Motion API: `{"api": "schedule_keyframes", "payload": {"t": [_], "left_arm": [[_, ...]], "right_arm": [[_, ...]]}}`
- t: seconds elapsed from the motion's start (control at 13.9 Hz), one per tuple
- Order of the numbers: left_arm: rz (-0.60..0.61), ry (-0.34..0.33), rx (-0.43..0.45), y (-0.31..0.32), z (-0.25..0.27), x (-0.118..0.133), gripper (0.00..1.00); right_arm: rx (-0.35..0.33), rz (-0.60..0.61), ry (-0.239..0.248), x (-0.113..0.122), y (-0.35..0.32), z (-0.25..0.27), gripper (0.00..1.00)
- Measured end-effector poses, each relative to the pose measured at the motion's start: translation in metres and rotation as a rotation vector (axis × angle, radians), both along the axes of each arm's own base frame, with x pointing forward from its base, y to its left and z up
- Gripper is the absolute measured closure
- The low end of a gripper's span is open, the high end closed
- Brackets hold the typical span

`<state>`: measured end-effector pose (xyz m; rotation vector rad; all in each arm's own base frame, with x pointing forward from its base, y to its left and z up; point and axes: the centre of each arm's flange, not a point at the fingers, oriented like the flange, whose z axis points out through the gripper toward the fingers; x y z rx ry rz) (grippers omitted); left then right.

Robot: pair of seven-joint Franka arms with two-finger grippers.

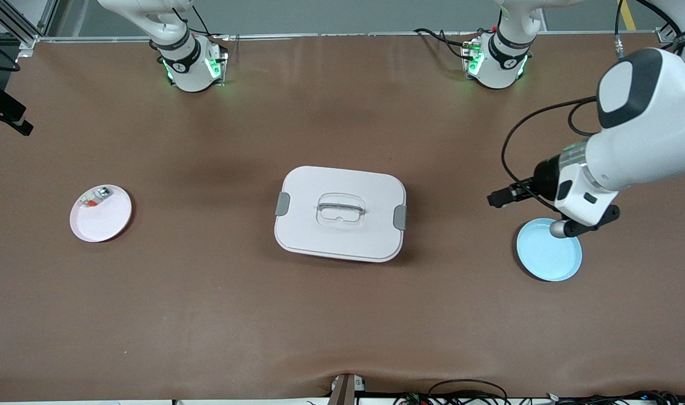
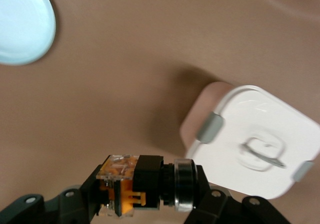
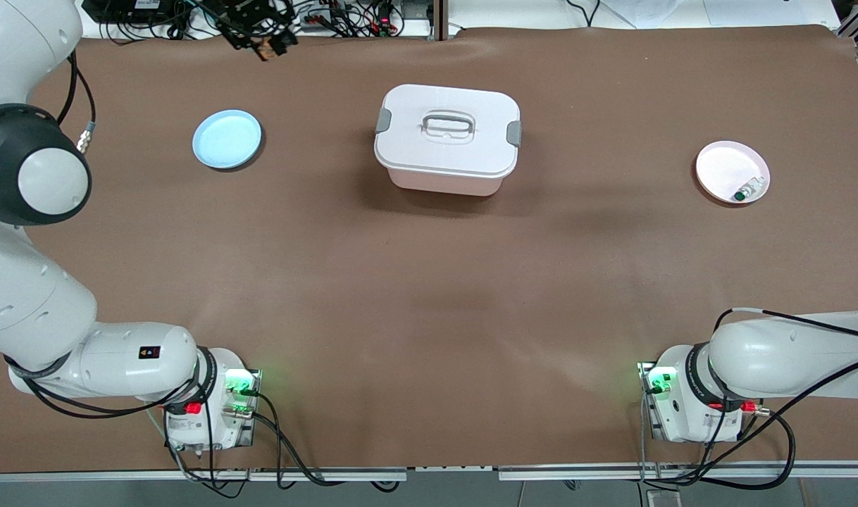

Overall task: Transfer orange switch to right arm and place
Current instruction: 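Lift the switch with the left gripper toward the box center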

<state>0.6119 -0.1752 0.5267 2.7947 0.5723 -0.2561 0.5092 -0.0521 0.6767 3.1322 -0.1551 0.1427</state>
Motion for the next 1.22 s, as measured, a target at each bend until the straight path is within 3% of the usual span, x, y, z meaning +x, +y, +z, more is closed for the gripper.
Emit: {"api": "schedule_keyframes", "payload": {"t": [0.65, 0.93, 1.08, 1.22], "left_arm": [[0.308, 0.136, -0.018, -0.123, 0.043, -0.051, 0.28], [0.410, 0.155, -0.053, -0.165, 0.058, -0.072, 0.28], [0.493, 0.164, -0.087, -0.186, 0.068, -0.081, 0.28], [0.602, 0.170, -0.146, -0.205, 0.081, -0.088, 0.28]], "right_arm": [[0.001, 0.010, 0.024, 0.000, 0.005, -0.004, 0.00], [0.005, 0.023, 0.060, 0.001, 0.012, -0.012, 0.00], [0.057, 0.031, 0.074, 0.002, 0.019, -0.019, 0.00], [0.175, 0.042, 0.094, 0.003, 0.033, -0.031, 0.00]]}}
